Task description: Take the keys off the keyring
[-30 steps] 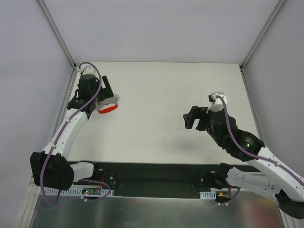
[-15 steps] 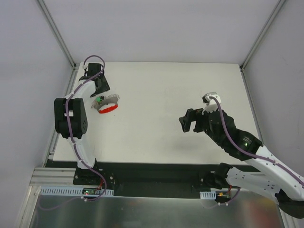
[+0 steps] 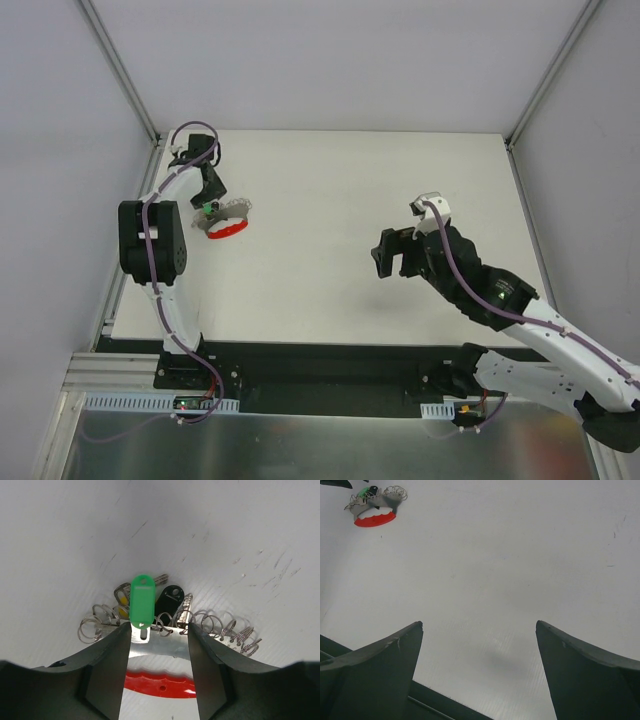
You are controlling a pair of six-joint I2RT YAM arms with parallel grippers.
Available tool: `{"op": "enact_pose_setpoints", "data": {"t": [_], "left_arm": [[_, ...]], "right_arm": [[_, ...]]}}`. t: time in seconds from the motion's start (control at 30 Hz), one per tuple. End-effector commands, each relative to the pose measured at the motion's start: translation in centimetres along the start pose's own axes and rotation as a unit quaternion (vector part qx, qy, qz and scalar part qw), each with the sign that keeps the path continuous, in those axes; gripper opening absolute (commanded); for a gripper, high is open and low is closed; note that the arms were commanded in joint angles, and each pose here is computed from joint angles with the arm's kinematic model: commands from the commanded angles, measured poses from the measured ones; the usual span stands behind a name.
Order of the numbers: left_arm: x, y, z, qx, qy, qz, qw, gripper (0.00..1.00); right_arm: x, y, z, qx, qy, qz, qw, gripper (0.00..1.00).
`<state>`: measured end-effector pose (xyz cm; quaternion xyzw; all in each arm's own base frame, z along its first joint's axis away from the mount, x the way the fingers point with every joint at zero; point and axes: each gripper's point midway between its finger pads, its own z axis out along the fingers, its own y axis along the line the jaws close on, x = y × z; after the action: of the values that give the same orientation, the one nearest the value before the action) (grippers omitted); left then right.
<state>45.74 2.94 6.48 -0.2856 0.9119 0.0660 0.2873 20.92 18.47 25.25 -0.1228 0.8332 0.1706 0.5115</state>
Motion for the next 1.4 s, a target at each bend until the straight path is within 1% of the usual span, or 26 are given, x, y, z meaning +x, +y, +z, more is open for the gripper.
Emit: {"op": "enact_pose_setpoints", "data": {"t": [0.0, 0.13, 0.17, 0.2, 0.3, 0.37, 0.53, 0.63, 0.73, 0.93, 1.03, 1.37], "left_arm": [[-0.1, -2.1, 0.6, 0.026, 0.015, -0.006, 1.0, 0.47], [-0.4, -3.5, 0.5, 0.029, 0.002, 0.024, 0.999, 0.47], [-0.1, -4.4, 0.5, 0.031, 0.001, 0.041, 0.999, 0.46], [-0.7, -4.9, 0.3, 0.03, -0.011, 0.056, 0.998, 0.46], [-0.7, -6.5, 0.0, 0.032, -0.025, 0.096, 0.995, 0.45], [-0.6, -6.6, 0.2, 0.025, -0.025, 0.105, 0.994, 0.43], [-0.6, -6.3, 0.6, 0.012, -0.022, 0.106, 0.994, 0.4], [-0.5, -7.0, 0.7, 0.027, -0.016, 0.112, 0.993, 0.39], [0.1, -7.5, 0.9, 0.038, -0.001, 0.113, 0.993, 0.39], [1.8, -7.9, 0.6, 0.055, 0.035, 0.092, 0.994, 0.38], [2.2, -7.7, 0.9, 0.048, 0.046, 0.093, 0.993, 0.38], [3.5, -8.4, 1.5, 0.064, 0.073, 0.095, 0.991, 0.35]], "right_arm": [[-1.4, 0.0, -0.5, -0.002, -0.028, 0.005, 1.0, 0.99], [-1.4, -0.4, -0.6, 0.006, -0.027, 0.001, 1.0, 0.99], [-1.4, -0.4, -0.6, 0.007, -0.026, -0.001, 1.0, 0.99], [-1.3, -0.4, -0.6, 0.007, -0.026, -0.001, 1.0, 0.99], [-1.2, -0.6, -0.5, 0.012, -0.025, -0.004, 1.0, 0.99], [-1.2, -0.6, -0.5, 0.012, -0.023, -0.005, 1.0, 0.99], [-1.1, -0.9, -0.5, 0.021, -0.021, -0.007, 1.0, 0.99], [-1.2, -0.9, -0.5, 0.021, -0.022, -0.008, 0.999, 0.99], [-1.4, -0.8, -0.6, 0.019, -0.024, -0.006, 1.0, 0.99], [-1.9, -0.9, -1.0, 0.019, -0.03, -0.004, 0.999, 0.99], [-1.9, -0.9, -1.1, 0.017, -0.031, -0.001, 0.999, 0.99], [-1.8, -1.4, -1.6, 0.023, -0.032, 0.002, 0.999, 0.99]]}}
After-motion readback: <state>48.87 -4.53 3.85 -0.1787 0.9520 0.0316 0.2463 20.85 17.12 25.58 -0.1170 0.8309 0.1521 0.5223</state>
